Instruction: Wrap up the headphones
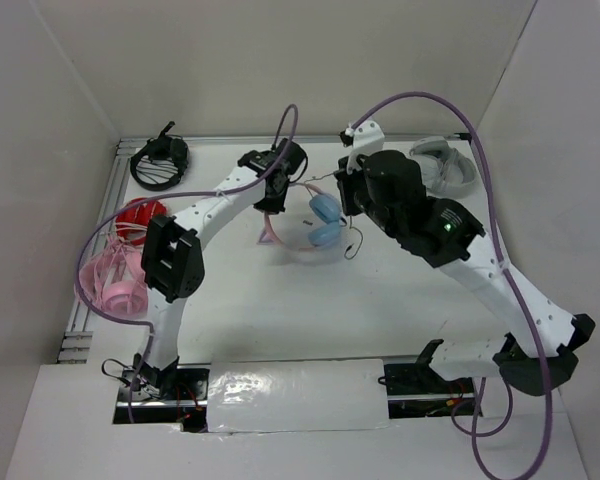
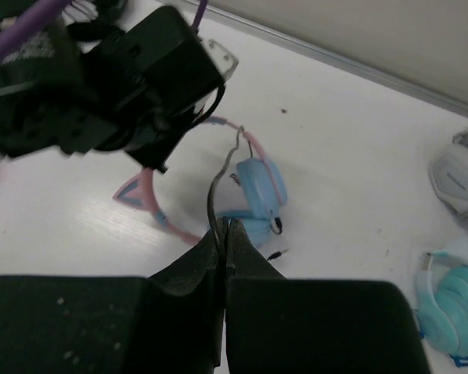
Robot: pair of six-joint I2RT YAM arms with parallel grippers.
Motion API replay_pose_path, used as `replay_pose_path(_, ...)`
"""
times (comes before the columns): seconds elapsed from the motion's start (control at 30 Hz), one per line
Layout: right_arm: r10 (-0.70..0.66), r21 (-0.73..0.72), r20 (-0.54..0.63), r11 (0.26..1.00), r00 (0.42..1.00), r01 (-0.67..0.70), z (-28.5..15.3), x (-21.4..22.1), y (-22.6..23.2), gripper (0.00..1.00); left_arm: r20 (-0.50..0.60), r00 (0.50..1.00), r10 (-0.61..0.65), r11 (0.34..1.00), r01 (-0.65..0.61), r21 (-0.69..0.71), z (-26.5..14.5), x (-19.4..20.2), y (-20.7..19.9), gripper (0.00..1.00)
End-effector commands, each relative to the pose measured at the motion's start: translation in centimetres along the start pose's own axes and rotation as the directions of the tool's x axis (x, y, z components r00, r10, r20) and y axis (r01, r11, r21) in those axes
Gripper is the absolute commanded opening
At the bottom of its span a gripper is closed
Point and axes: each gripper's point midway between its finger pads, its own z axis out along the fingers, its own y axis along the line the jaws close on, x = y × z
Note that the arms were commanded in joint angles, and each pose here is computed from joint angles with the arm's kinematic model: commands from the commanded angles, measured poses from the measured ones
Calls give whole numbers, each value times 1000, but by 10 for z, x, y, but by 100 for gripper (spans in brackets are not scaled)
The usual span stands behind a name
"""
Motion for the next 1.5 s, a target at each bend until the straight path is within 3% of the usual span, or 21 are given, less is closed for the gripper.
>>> replay_pose_path(0.0,-39,-119,42,992,998,44,-27,-2,24,0,18,988,-153,986,154,-58,-10,-15,27,0)
replay_pose_path(0.13,-61,-258,61,963,996,74,-43,13,54,0,43,956,-291,953,294,-69,-17,-29,54,0)
replay_pose_path(0.3,-97,-495,65,861,993,116,-57,49,110,0,114,916,-386,923,383,45,-36,-55,64,0)
replay_pose_path(0.4,-142,-575,72,803,987,158,-60,72,134,0,139,904,-404,910,382,159,-52,-76,65,0)
replay_pose_path(0.47,-159,-592,38,792,987,151,-54,94,143,0,136,897,-422,878,367,307,-69,-94,57,0)
replay_pose_path(0.6,-148,-607,-25,788,989,103,-41,136,153,0,155,861,-485,772,338,539,-118,-120,62,0)
replay_pose_path(0.73,-109,-584,-46,810,993,62,-23,168,151,0,191,842,-504,658,231,717,-177,-131,65,0)
replay_pose_path(0.8,-69,-573,-52,819,996,26,-13,178,146,0,219,836,-503,638,189,747,-198,-130,69,0)
replay_pose_path(1.0,36,-488,4,873,999,-30,13,184,126,0,277,843,-462,606,71,792,-235,-114,64,0)
replay_pose_path(1.2,146,-284,119,953,982,-107,32,182,86,3,347,831,-436,572,-42,819,-273,-98,55,0)
replay_pose_path(1.47,249,-31,188,968,950,-248,63,171,38,3,450,815,-366,546,-204,813,-321,-71,16,0)
